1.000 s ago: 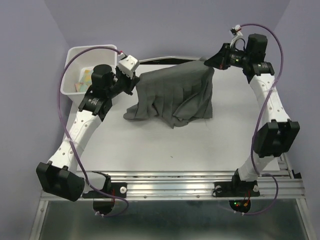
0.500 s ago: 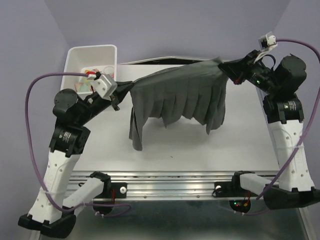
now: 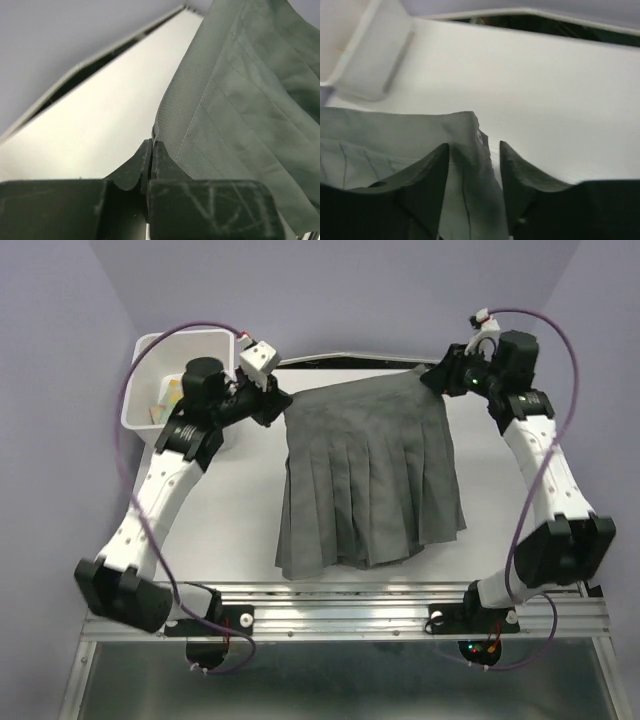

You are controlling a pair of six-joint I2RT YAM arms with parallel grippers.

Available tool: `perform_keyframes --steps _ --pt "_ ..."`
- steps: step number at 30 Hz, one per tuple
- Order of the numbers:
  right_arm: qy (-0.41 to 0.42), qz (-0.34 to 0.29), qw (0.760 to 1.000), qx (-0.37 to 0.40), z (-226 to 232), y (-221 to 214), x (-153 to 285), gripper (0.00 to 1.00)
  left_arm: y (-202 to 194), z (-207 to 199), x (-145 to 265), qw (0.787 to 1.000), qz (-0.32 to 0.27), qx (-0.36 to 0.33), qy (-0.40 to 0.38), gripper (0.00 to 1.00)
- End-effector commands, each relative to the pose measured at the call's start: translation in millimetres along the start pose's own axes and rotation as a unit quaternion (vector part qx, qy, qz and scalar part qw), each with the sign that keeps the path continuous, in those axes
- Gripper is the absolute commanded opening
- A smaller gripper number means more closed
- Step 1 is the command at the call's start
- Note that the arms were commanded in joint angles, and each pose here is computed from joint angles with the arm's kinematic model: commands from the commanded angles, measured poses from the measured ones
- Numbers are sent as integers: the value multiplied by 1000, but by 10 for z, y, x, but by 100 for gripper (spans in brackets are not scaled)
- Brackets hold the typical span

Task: Fold and stack the skirts
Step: Flatten the skirt out

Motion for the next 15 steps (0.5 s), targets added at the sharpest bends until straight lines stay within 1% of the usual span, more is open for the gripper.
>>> perform_keyframes --steps 1,2,3,4,5,6,7,8,9,10,11,12,13,14,15 --pt "-131 23 991 -10 -904 -151 -450 58 -445 576 -469 992 82 40 87 37" --pt "-138 33 990 -12 -985 -170 -537 68 -485 667 -554 990 92 42 98 44" --pt "-154 42 987 -7 -1105 -122 -660 81 -560 828 -693 985 119 47 114 53" --pt "-161 47 986 -5 -1148 -95 -700 89 -550 895 -738 984 128 48 118 54" --pt "-163 50 985 -1 -1160 -57 -724 91 -540 941 -769 982 135 49 120 54" --pt "-160 44 986 10 -1125 46 -726 100 -467 996 -777 982 138 47 119 59" --pt "-156 58 986 19 -1129 3 -720 100 -434 1004 -759 982 137 44 119 67" --pt "-136 66 988 16 -1058 -20 -712 100 -486 957 -752 983 141 45 110 80" --pt "-120 79 989 32 -1035 -69 -705 100 -496 928 -717 984 141 38 104 80" --pt "-106 107 988 30 -1023 -216 -681 100 -422 876 -642 986 128 29 101 80" --pt "-94 126 987 23 -998 -315 -665 99 -607 780 -624 985 143 37 89 80" --pt "-72 156 985 9 -962 -476 -645 97 -570 723 -557 987 135 32 83 80" --pt "-61 176 982 11 -976 -595 -635 95 -638 668 -529 986 141 36 77 80" --pt "-57 204 977 -4 -1008 -787 -613 93 -712 601 -506 986 147 40 68 80" --pt "-50 224 973 -13 -1029 -926 -603 86 -930 478 -482 983 168 52 50 80"
Point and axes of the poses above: each gripper's point midway between its finger pads, its own x axis back along the fingers, its own z axis along the line the jaws close on, y = z × x, the point moved 3 cm from there along x, back along the fingers, and after that the axes turned 12 degrees about -x, right-handed, at the moved point
